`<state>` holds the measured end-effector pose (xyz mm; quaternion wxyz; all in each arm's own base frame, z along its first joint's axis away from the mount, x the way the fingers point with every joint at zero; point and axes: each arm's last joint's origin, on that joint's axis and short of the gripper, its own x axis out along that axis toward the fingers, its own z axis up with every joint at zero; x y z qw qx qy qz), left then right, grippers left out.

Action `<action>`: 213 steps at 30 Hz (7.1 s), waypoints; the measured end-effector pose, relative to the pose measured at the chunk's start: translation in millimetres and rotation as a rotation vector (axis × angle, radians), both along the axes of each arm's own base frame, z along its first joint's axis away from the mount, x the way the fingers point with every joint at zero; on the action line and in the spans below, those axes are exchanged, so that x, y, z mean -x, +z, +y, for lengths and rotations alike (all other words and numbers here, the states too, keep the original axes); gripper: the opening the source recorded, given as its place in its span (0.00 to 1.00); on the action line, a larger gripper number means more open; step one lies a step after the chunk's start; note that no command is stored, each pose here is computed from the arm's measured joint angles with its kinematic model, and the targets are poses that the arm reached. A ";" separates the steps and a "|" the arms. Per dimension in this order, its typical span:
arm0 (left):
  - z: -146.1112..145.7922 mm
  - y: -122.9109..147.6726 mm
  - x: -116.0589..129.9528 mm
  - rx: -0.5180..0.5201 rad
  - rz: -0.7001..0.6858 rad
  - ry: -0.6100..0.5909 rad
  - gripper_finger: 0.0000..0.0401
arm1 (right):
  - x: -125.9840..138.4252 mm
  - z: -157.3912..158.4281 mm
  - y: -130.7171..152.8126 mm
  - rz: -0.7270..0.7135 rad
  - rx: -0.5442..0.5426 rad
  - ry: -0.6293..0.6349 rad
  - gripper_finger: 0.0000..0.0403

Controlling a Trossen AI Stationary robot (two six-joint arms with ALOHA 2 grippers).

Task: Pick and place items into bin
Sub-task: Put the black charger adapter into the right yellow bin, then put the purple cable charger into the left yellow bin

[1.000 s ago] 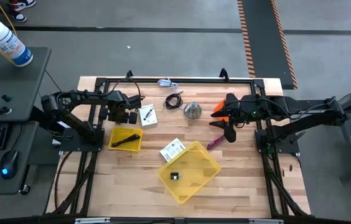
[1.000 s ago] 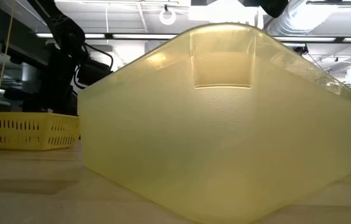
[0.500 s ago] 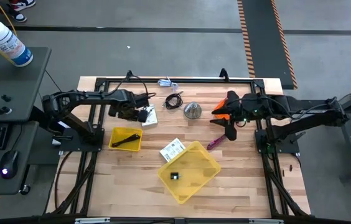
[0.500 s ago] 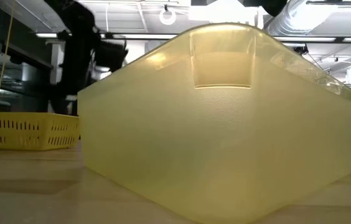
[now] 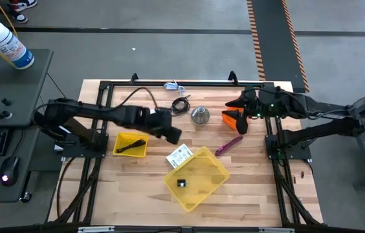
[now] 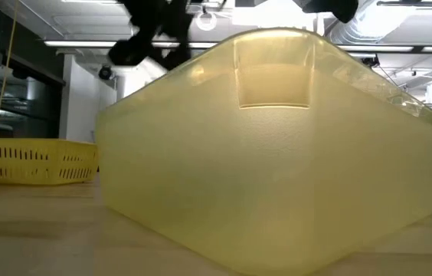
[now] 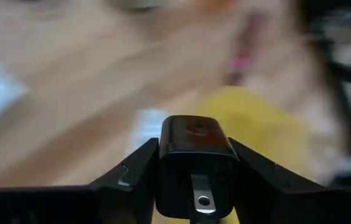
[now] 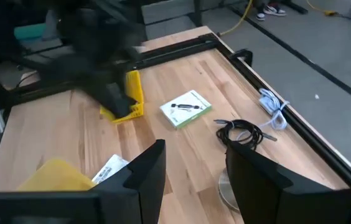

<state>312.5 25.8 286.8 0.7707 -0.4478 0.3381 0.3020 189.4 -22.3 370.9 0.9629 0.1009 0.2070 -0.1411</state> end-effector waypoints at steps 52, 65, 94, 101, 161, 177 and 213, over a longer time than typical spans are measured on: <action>-114.3 -104.7 -70.8 -0.455 0.050 -0.881 0.33 | -63.1 118.0 -74.3 0.324 -0.592 0.026 0.40; -116.0 -120.7 -74.6 -0.428 0.075 -0.904 0.48 | -64.8 118.3 -70.8 0.277 -0.589 0.025 0.40; -95.4 -45.0 -37.5 -0.521 0.086 -0.654 0.54 | -29.4 85.4 -72.8 0.520 -0.413 -0.064 0.38; -56.8 -30.5 -29.5 -0.479 0.115 -0.524 0.53 | -21.5 62.8 -71.3 0.599 -0.311 -0.019 0.38; 150.4 31.8 85.5 -0.465 0.091 -0.363 0.45 | -13.3 -40.6 -163.6 0.664 -0.011 0.465 0.32; 150.8 31.4 85.4 -0.465 0.090 -0.372 0.45 | -29.0 -15.0 -179.9 0.843 0.191 0.425 0.32; 151.5 31.0 84.9 -0.445 0.094 -0.314 0.45 | -16.3 2.4 -220.3 0.738 0.170 0.686 0.32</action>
